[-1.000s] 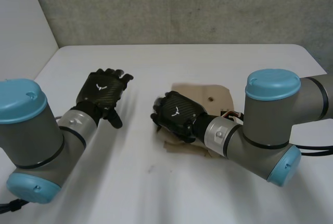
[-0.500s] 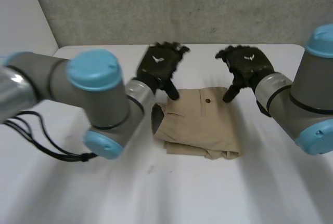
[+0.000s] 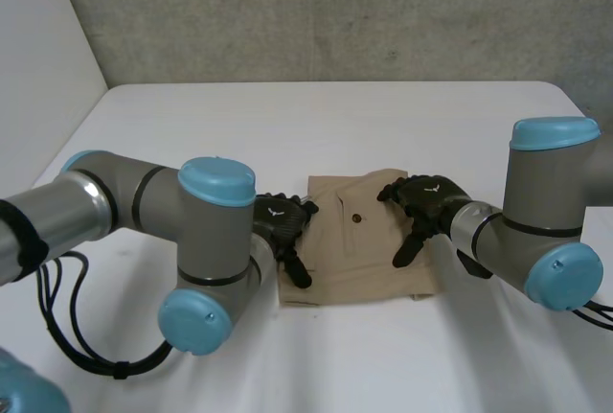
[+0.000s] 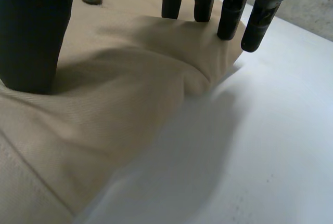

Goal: Fold the shorts.

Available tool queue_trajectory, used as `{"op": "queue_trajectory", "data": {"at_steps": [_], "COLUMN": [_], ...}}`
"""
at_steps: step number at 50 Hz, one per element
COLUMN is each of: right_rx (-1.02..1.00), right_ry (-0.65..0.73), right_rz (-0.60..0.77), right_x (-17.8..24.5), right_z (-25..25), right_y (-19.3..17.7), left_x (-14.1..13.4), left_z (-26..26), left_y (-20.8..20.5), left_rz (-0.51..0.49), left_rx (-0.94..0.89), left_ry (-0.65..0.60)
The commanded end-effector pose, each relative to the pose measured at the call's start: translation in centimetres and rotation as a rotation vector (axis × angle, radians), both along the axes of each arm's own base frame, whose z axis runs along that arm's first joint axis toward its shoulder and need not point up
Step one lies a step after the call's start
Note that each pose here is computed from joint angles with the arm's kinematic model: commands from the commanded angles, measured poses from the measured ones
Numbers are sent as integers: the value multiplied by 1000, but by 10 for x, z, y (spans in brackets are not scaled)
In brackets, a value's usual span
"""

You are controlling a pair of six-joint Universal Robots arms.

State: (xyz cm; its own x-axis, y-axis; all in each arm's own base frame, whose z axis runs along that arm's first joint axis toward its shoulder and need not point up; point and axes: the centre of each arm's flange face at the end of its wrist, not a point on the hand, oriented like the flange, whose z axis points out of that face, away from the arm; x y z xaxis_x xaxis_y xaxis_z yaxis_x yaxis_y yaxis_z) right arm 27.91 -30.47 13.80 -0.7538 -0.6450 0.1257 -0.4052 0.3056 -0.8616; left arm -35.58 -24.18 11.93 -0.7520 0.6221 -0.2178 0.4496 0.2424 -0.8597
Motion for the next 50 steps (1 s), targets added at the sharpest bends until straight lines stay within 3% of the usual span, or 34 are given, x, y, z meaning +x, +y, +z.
{"op": "queue_trajectory", "data": {"at_steps": [1,8,14,18,24,28,33,50], "right_rx": [-16,-37,-180,-316,-519,-551,-499,-421], "right_ry": [51,48,-45,-143,-230,-222,-187,-182], "right_rz": [17,14,-22,-144,-338,-396,-422,-321], "right_x": [-3,-4,-5,-15,-49,-68,-79,-71], "right_z": [0,11,65,109,182,204,207,197], "right_y": [4,5,4,-2,3,9,12,20], "left_x": [5,6,8,17,67,93,110,109], "left_z": [3,23,83,135,209,236,247,229], "left_y": [4,4,1,4,-13,-16,-12,-6], "left_rz": [17,28,38,53,190,260,283,253], "left_rx": [-9,-50,-162,-260,-415,-437,-393,-289], "left_ry": [-19,10,113,200,305,373,393,387]}}
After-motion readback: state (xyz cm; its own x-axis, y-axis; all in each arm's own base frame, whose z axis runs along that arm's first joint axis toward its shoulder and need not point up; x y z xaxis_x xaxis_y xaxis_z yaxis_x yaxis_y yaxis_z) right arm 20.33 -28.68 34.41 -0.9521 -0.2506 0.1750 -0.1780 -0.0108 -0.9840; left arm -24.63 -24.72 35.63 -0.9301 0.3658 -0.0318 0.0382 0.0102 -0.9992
